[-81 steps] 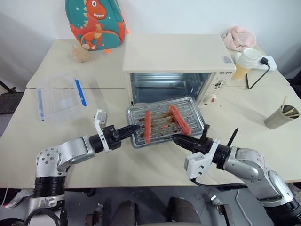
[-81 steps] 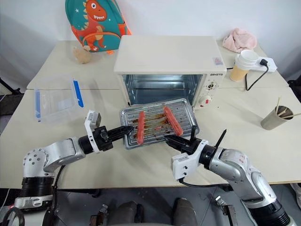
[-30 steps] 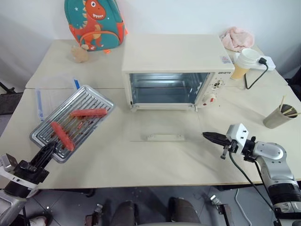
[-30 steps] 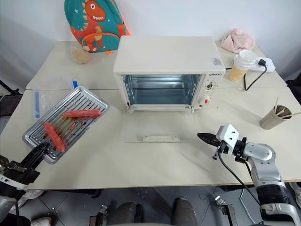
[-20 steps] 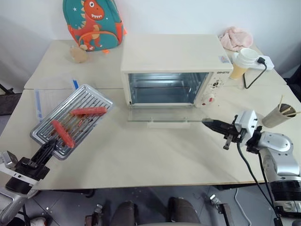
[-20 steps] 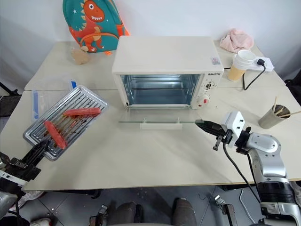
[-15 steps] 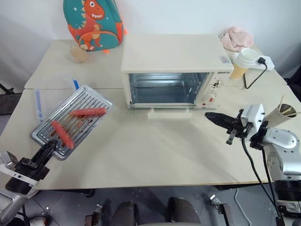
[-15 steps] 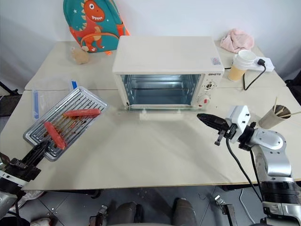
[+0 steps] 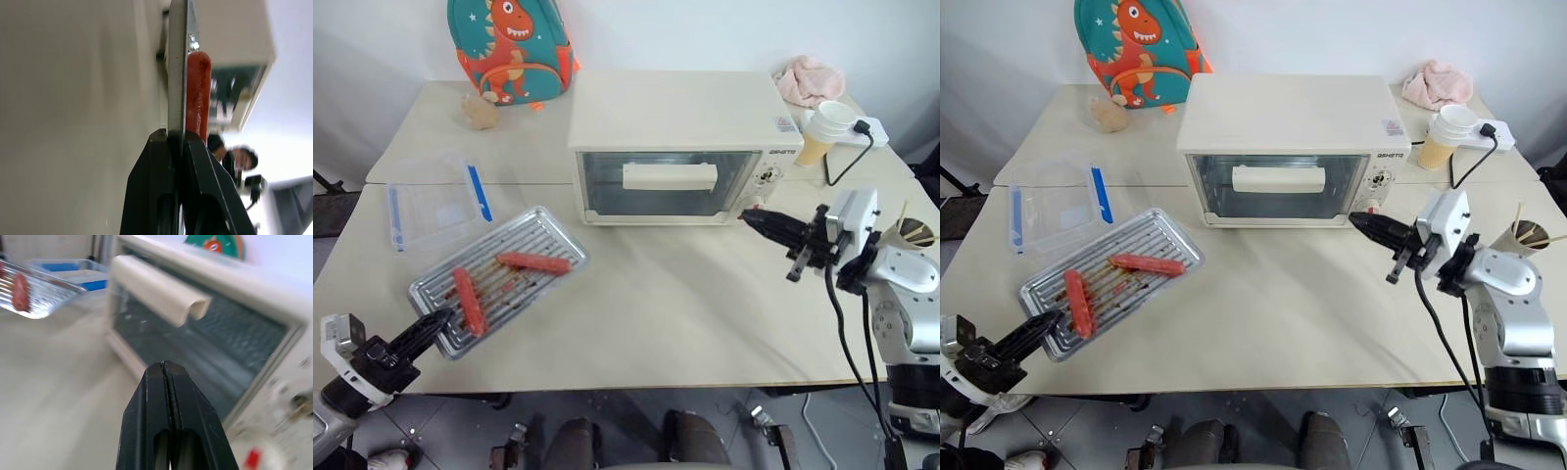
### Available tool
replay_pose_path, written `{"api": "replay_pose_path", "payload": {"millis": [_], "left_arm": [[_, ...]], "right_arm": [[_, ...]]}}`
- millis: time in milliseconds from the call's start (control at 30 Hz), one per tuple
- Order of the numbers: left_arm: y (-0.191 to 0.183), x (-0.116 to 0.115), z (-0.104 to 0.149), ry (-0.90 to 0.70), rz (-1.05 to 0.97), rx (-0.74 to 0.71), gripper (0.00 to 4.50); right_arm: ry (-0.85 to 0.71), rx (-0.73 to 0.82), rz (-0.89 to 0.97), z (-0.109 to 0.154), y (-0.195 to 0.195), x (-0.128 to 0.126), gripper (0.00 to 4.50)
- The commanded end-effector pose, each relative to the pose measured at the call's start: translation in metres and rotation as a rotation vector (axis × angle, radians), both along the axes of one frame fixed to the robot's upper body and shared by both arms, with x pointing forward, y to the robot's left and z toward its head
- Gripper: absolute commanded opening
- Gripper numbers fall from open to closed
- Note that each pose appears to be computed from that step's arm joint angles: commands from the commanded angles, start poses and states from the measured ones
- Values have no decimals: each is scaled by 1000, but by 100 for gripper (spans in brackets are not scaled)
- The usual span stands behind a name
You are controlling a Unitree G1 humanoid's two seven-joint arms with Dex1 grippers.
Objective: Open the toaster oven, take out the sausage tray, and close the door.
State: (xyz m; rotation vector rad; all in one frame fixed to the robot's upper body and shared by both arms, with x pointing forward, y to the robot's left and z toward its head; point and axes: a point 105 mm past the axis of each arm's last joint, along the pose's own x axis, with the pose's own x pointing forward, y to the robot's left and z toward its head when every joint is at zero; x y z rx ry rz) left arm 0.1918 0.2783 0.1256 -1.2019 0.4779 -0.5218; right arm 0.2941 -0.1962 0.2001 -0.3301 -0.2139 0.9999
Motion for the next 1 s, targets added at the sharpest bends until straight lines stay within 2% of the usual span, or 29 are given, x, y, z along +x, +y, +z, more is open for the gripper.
{"api": "replay_pose_path", "payload": {"millis": [33,200,233,533,667,933,1000], "left_arm": [[-31,1,8,-8,-196,53,0],[-74,29,6,-46,-374,101,0],[-87,36,6,-57,-424,112,0],[-154,85,5,-98,-642,172,0],[-180,110,-6,-80,-651,217,0],[-194,116,-21,-59,-651,231,0],[-193,116,-21,-75,-642,245,64]], "right_arm": [[65,-10,86,3,-4,-29,4],[153,-33,89,-14,-13,-58,115],[171,-29,80,-17,-15,-64,160],[223,-31,13,-30,-24,-84,449],[271,-36,-25,-38,-31,-92,449],[305,-38,-101,-46,-46,-104,449],[301,-36,-106,-46,-45,-104,450]]}}
